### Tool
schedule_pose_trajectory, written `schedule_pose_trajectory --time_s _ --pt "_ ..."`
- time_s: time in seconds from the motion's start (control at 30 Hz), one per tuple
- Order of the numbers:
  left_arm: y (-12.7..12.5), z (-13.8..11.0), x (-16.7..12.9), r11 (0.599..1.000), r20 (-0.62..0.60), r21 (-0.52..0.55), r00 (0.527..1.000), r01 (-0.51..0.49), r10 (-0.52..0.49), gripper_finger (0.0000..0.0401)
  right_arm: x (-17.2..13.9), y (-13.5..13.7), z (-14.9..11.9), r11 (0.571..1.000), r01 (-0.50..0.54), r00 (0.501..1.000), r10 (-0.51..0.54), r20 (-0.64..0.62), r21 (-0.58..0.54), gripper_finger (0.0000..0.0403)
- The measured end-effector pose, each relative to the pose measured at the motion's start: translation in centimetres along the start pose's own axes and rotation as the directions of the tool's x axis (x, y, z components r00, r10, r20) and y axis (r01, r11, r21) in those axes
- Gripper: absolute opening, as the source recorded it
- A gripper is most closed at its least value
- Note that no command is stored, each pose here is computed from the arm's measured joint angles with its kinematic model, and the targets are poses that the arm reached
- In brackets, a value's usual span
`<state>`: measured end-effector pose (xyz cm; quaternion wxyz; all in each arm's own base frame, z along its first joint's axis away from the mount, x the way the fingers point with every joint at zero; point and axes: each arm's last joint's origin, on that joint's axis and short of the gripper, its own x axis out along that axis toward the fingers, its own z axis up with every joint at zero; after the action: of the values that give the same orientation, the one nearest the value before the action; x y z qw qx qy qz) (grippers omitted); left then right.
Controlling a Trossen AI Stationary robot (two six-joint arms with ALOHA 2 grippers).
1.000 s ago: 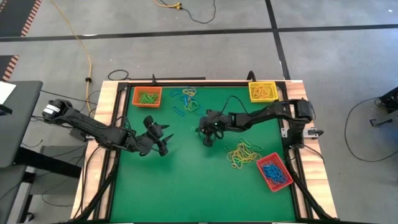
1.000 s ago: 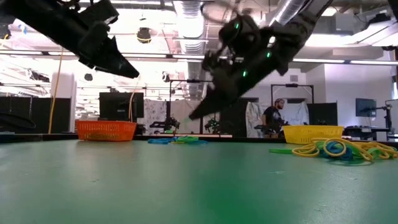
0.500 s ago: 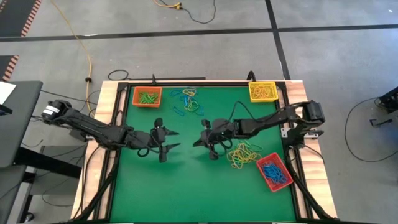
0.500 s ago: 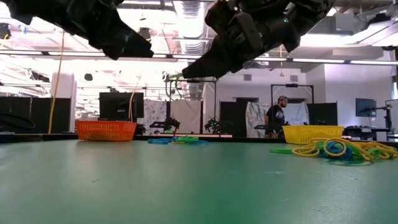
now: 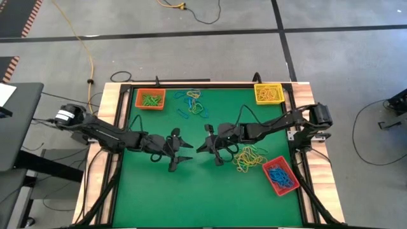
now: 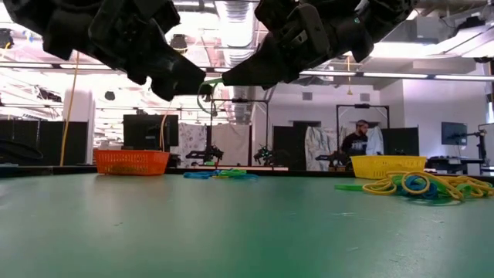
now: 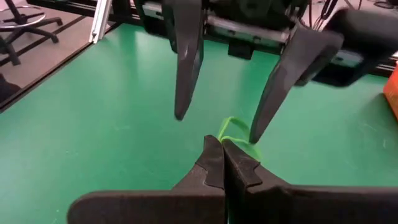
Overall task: Sort rubber bands into baskets
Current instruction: Put the green rubber band into the orange bin
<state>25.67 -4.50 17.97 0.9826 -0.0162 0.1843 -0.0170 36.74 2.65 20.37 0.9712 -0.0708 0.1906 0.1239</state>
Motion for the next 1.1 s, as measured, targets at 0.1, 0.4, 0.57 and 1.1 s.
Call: schedule_pose_trajectory --time_s 0.1,0.4,0.57,1.1 --pt "0.39 -0.29 0.52 1.0 -0.001 -0.005 1.0 -0.013 0.013 0.0225 0.0 -0.01 0.0 1.0 0.0 1.0 0.0 0.0 0.0 0.0015" --pt "0.95 0.07 0.94 0.995 0.0 0.051 0.996 -0.091 0.091 0.0157 0.0 -0.03 0.02 1.0 0.001 1.0 -0.001 0.0 0.001 0.0015" --pt "0.94 0.24 0.96 0.992 0.002 0.093 0.996 -0.091 0.092 0.007 -0.02 -0.1 -0.08 1.0 0.002 1.0 -0.002 -0.01 0.003 0.0015" --pt "0.91 -0.21 0.91 0.99 -0.045 0.115 0.995 -0.087 0.093 0.0 -0.1 -0.63 -0.22 0.998 0.046 0.999 -0.045 -0.022 0.052 0.0036"
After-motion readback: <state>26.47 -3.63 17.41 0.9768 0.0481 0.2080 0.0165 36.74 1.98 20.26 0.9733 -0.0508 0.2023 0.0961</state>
